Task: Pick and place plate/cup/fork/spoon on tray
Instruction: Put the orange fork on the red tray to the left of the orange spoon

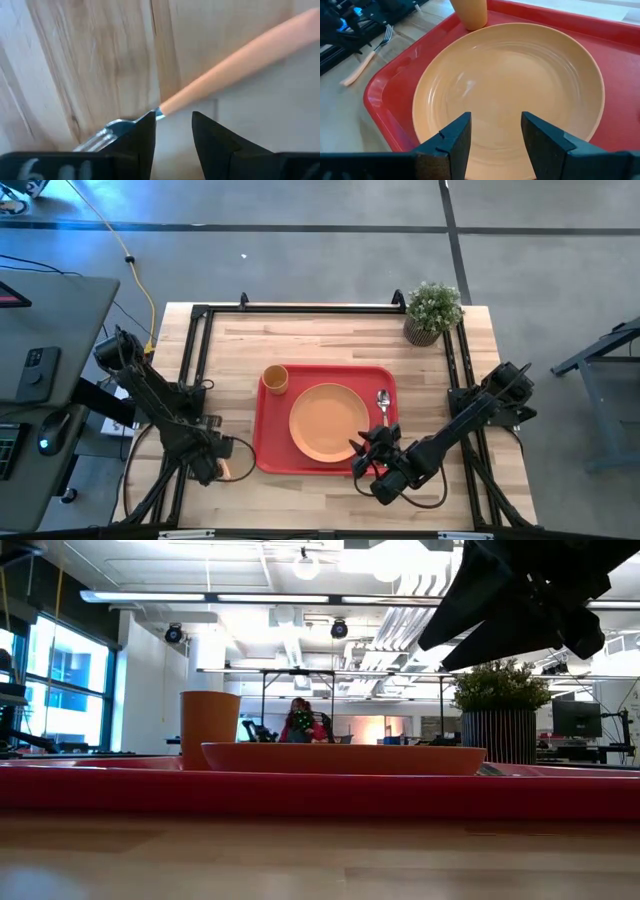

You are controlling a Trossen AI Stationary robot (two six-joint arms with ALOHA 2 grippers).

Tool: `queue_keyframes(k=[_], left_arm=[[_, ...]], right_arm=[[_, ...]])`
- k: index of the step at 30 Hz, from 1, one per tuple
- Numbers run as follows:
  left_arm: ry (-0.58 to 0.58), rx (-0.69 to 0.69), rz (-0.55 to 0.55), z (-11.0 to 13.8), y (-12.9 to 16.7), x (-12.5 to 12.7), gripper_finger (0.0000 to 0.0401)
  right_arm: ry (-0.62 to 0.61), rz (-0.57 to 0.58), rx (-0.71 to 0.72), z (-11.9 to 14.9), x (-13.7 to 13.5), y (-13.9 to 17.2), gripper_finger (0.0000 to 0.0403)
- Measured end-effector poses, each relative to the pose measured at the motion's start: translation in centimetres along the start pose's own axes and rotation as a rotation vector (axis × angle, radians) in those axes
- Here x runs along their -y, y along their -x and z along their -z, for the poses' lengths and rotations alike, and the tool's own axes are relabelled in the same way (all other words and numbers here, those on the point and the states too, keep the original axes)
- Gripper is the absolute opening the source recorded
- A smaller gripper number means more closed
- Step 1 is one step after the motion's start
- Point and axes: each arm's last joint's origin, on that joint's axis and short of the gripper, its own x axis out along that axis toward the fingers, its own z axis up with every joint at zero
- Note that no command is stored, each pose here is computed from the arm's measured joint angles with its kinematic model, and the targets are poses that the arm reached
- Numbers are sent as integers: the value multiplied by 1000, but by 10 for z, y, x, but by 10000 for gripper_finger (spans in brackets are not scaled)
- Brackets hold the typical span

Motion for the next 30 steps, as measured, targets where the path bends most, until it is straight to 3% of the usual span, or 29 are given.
queue_keyframes(k=[6, 12, 18, 23, 30], left_arm=[[-144, -116, -13, -3, -16, 4, 147], [-274, -204, -131, -3, -31, 5, 153], [-324, -185, -172, -6, -27, 5, 134], [-381, -49, -197, -19, -12, 12, 119], [-507, -98, -253, -19, -6, 7, 111]], right_arm=[[17, -11, -4, 0, -1, 0, 165], [19, -10, -4, 0, -1, 0, 165], [23, -11, -9, 0, -1, 0, 165], [25, -12, -15, 0, -1, 0, 165], [22, -15, -15, 0, -2, 0, 165]])
